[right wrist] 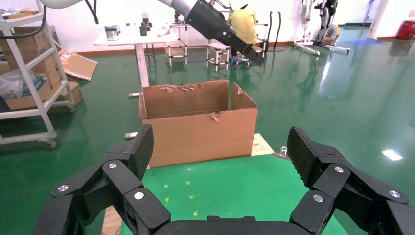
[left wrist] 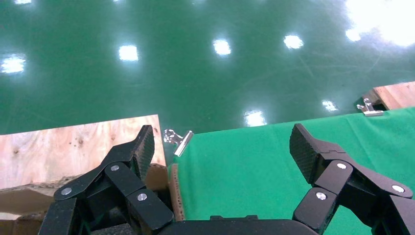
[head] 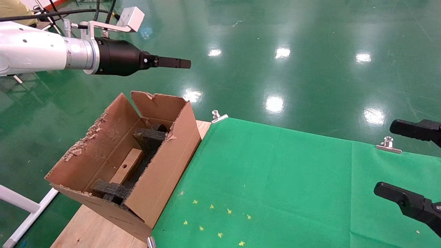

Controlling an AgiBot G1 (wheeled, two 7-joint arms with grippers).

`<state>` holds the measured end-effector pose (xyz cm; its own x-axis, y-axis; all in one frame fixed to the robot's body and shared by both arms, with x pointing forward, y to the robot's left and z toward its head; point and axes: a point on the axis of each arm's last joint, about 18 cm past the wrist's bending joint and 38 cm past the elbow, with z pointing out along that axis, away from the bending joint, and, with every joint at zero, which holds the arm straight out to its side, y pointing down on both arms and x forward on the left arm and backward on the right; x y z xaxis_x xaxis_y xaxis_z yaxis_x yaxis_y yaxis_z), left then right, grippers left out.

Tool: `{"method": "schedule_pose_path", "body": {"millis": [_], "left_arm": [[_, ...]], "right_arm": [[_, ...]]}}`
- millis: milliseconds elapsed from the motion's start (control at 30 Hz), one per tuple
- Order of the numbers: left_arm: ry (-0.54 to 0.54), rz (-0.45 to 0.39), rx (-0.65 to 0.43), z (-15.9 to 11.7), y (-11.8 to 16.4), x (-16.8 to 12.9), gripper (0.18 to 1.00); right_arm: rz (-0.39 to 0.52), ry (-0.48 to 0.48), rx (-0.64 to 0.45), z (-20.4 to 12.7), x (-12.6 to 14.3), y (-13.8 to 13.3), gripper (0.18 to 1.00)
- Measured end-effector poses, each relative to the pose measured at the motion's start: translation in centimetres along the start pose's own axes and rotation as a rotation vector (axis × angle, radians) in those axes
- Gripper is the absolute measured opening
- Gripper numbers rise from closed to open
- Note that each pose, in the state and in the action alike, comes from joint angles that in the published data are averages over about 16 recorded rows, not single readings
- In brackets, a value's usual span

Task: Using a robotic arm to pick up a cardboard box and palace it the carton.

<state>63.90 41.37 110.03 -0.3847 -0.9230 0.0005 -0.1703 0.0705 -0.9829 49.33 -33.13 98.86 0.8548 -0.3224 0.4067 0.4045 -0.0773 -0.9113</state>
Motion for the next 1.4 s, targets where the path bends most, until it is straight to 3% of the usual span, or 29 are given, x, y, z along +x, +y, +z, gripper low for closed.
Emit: {"method": "schedule_pose_path", "body": {"millis": [700, 1400], "left_arm": [[0.347, 0.155, 0.035, 0.5, 5.1, 6.5, 1.001], [0.678, 0.356, 0.19, -3.1, 9.5, 12.6, 1.001]], "right_arm": [[0.0, 0.0, 0.0, 0.0, 0.0, 0.0, 1.001], [-0.011, -0.023, -0.001, 0.4, -0.4, -0.2, 1.001]]}}
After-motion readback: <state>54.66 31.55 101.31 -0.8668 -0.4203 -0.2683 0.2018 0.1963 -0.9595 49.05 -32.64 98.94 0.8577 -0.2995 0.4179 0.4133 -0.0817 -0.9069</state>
